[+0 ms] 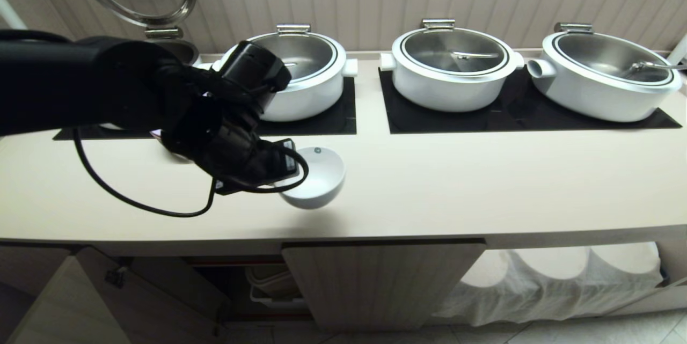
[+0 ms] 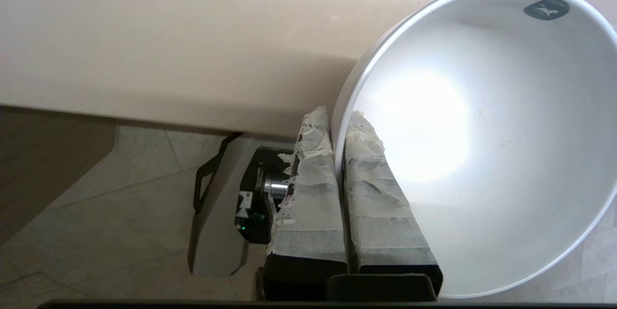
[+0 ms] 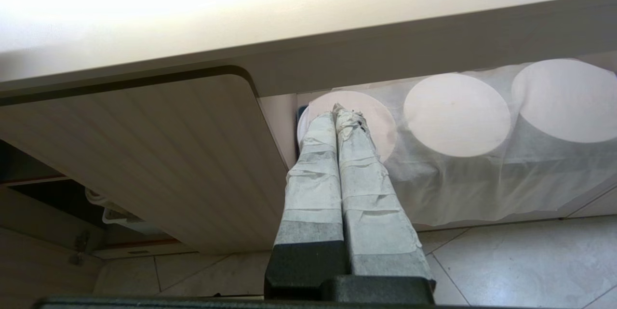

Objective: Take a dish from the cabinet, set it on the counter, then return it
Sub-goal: Place it on the table

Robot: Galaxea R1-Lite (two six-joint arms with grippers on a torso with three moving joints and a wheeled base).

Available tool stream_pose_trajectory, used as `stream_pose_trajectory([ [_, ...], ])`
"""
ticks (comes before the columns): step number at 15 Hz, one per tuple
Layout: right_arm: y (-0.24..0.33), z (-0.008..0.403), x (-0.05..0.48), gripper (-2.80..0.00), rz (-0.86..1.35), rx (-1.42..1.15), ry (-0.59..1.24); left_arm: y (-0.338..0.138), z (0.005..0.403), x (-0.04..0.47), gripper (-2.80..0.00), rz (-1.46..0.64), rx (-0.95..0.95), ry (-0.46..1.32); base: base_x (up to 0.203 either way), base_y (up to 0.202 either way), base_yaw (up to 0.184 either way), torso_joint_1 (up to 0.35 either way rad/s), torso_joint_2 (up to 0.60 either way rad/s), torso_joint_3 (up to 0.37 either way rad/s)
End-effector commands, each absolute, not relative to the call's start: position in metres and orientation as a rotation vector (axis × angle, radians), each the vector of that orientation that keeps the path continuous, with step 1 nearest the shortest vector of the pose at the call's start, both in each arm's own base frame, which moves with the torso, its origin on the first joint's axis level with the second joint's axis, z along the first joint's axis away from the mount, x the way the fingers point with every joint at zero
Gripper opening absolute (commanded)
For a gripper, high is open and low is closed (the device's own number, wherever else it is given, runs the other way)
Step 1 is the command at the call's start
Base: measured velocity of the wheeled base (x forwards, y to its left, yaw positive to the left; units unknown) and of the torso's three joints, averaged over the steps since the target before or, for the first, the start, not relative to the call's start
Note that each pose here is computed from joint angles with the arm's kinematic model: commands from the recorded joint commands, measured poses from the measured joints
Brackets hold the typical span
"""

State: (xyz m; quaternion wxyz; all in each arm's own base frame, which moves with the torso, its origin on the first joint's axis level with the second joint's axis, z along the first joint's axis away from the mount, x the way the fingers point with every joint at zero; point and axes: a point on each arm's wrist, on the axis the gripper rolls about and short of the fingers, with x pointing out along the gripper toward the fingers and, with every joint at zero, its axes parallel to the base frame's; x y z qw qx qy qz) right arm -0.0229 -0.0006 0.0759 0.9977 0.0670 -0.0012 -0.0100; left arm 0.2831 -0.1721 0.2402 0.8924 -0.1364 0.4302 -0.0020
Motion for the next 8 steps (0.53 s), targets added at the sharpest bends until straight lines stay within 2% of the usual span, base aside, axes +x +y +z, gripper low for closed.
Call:
stream_pose_trajectory([
  [1, -0.001, 0.076, -0.023, -2.8, -0.02, 0.135, -0.003, -0.183, 0.225, 0.314, -2.8, 0.023, -0.288, 0.905, 0.0, 0.0, 0.0, 0.0, 0.0, 0.0],
  [8, -0.001, 0.076, -0.023, -2.8, -0.02, 0.135, -0.003, -0.187, 0.207, 0.344, -2.8, 0.057, -0.294, 0.915, 0.0, 0.0, 0.0, 0.0, 0.0, 0.0],
])
